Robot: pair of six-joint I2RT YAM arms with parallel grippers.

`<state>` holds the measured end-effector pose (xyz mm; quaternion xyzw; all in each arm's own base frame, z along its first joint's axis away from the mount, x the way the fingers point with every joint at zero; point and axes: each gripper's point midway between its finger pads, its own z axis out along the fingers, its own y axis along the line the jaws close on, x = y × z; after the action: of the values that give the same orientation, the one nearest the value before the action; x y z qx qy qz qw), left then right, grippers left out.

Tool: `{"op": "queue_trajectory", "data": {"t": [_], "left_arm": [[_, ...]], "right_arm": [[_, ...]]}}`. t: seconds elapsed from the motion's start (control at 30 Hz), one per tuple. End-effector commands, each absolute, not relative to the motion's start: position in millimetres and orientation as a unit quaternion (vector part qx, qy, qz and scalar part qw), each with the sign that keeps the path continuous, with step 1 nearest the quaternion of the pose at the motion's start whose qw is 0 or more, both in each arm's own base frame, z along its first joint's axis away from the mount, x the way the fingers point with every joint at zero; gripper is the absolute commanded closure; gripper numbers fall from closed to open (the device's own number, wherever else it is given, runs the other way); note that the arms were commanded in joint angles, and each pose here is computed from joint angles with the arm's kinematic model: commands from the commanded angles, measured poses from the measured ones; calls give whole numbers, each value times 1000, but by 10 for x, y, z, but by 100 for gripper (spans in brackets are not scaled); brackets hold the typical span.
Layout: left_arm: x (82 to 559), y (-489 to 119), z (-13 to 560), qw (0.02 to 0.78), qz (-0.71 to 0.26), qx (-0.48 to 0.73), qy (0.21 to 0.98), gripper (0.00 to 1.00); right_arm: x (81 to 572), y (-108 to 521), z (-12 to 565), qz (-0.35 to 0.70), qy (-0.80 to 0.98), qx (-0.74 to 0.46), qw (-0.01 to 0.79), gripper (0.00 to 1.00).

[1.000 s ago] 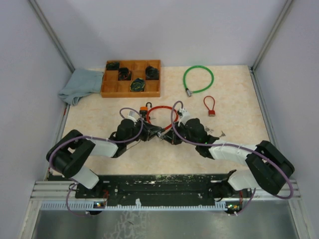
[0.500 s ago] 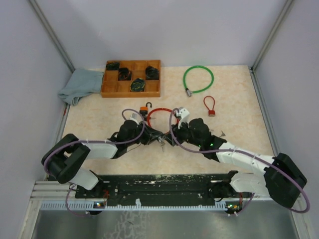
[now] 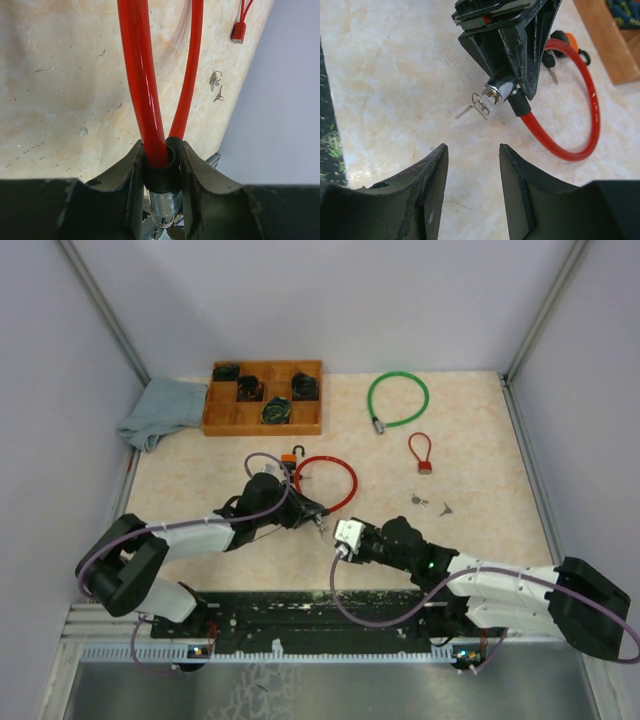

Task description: Unlock with the key

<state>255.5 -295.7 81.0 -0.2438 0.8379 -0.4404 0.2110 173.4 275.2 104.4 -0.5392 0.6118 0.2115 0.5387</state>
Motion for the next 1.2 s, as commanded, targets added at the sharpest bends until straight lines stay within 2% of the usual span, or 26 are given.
{"op": "queue_trajectory", "data": {"t": [0.0, 0.2, 0.73, 1.17], "left_arm": [[2585, -2984, 989, 217, -439, -239, 838, 100], [2576, -2994, 1026, 212, -442, -239, 838, 100], [2554, -3041, 1045, 202, -453, -235, 836, 100], [2527, -3067, 1063, 191, -465, -242, 830, 100]], "right_arm": [[1872, 2860, 1409, 133, 499, -584, 626, 55], [1915, 2928, 1507, 75, 451, -595, 661, 62], [1934, 3138, 1272, 52, 433, -636, 636, 67], [2038, 3211, 1334, 51, 446, -593, 668, 83]]}}
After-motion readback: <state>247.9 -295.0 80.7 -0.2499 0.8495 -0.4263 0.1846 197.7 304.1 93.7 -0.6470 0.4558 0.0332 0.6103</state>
